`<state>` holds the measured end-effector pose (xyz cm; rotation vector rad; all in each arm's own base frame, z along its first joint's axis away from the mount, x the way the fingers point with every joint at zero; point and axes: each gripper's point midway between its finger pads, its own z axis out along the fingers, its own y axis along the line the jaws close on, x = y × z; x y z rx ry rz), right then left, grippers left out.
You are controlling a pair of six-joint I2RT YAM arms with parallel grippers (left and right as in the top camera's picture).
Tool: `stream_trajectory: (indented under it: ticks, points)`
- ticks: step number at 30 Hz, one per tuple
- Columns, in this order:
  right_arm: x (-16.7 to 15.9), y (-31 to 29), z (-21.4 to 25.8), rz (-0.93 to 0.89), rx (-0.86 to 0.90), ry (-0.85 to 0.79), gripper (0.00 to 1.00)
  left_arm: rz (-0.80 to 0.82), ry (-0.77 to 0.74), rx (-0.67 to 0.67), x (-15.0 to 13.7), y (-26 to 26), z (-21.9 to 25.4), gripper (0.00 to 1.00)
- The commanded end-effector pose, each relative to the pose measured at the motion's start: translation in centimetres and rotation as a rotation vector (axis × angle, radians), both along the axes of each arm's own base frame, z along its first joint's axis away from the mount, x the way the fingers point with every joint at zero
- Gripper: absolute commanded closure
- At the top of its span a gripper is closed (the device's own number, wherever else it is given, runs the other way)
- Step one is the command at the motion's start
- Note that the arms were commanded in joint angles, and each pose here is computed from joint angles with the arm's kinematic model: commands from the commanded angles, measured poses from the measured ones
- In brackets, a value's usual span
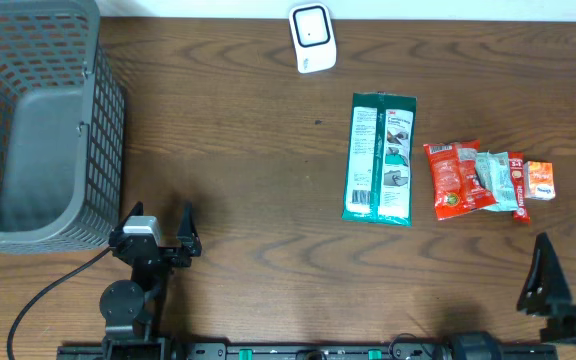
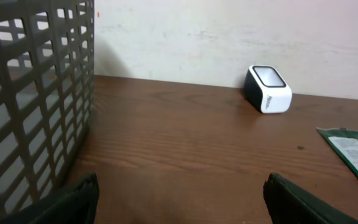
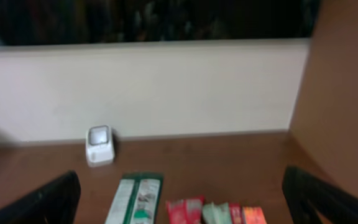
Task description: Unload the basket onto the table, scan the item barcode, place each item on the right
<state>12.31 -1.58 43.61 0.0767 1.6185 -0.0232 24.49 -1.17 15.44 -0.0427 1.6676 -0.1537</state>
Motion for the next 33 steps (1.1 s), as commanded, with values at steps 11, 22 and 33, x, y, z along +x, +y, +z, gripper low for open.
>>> stream_trajectory:
  ticks: [11, 22, 33]
  points:
    - [3.6, -0.1, -5.7, -0.024, 0.086, -0.362, 0.01, -0.026, 0.045, 0.006, -0.1, -0.4, -1.4, 0.14]
    - [8.5, 1.0, -11.4, 0.039, 0.101, -0.526, 0.01, -0.026, 0.045, 0.006, -0.1, -0.4, -1.4, 0.14]
    - [11.6, 1.0, -20.3, 0.03, 0.142, -0.297, 0.01, -0.026, 0.045, 0.006, -0.1, -0.4, -1.4, 0.14]
